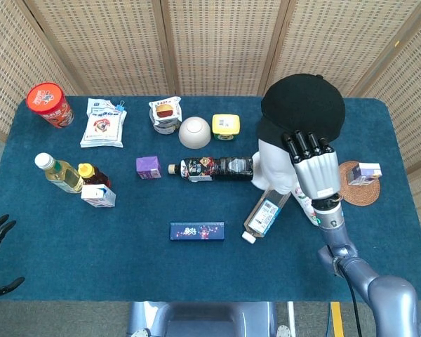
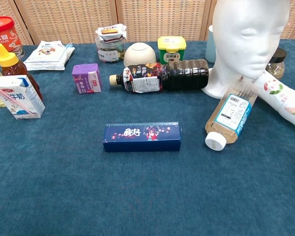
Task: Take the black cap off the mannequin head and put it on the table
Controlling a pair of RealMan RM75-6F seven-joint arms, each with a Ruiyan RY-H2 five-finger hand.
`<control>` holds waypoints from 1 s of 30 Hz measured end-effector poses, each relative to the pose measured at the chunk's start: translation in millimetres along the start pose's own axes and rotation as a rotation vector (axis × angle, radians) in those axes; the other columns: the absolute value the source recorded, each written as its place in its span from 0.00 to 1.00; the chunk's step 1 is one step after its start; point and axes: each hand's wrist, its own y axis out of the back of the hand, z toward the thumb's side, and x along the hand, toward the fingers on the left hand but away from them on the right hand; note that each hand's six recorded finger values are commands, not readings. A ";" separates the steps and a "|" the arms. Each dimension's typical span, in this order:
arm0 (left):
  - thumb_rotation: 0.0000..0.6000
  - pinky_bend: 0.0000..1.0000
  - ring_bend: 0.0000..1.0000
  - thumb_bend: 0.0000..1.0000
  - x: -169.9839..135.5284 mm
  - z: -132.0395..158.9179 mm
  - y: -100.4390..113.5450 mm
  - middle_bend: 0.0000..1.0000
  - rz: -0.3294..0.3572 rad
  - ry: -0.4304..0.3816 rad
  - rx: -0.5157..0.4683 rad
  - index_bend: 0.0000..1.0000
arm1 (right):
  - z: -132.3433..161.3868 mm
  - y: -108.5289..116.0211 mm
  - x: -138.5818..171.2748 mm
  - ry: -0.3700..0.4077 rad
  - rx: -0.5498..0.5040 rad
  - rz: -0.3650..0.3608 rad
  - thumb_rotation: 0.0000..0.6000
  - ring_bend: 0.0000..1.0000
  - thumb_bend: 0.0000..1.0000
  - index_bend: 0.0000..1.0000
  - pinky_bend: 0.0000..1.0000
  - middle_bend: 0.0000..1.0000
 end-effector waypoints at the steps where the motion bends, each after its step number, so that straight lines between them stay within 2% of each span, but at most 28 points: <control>1: 1.00 0.00 0.00 0.03 0.0 0.1 0.0 0.00 0.001 0.000 0.000 0.00 | 0.9 1.7 -1.7 0.003 -0.002 -0.007 1.00 0.71 0.81 0.66 0.91 0.73; 8: 1.00 0.00 0.00 0.03 -0.5 2.6 -2.0 0.00 0.000 -0.008 0.008 0.00 | 16.4 16.2 -15.3 0.012 -0.051 -0.044 1.00 0.71 0.81 0.66 0.91 0.73; 17: 1.00 0.00 0.00 0.03 -1.6 4.2 -4.8 0.00 -0.013 -0.021 0.011 0.00 | 67.7 47.0 -38.9 0.078 -0.114 -0.102 1.00 0.72 0.81 0.67 0.91 0.73; 23: 1.00 0.00 0.00 0.03 -2.1 5.4 -7.8 0.00 -0.033 -0.034 0.019 0.00 | 116.2 57.1 -49.7 0.199 -0.098 -0.107 1.00 0.72 0.81 0.67 0.91 0.73; 30: 1.00 0.00 0.00 0.03 -2.9 4.5 -7.8 0.00 -0.043 -0.036 0.017 0.00 | 167.1 43.9 -40.3 0.344 -0.035 -0.061 1.00 0.72 0.81 0.67 0.91 0.73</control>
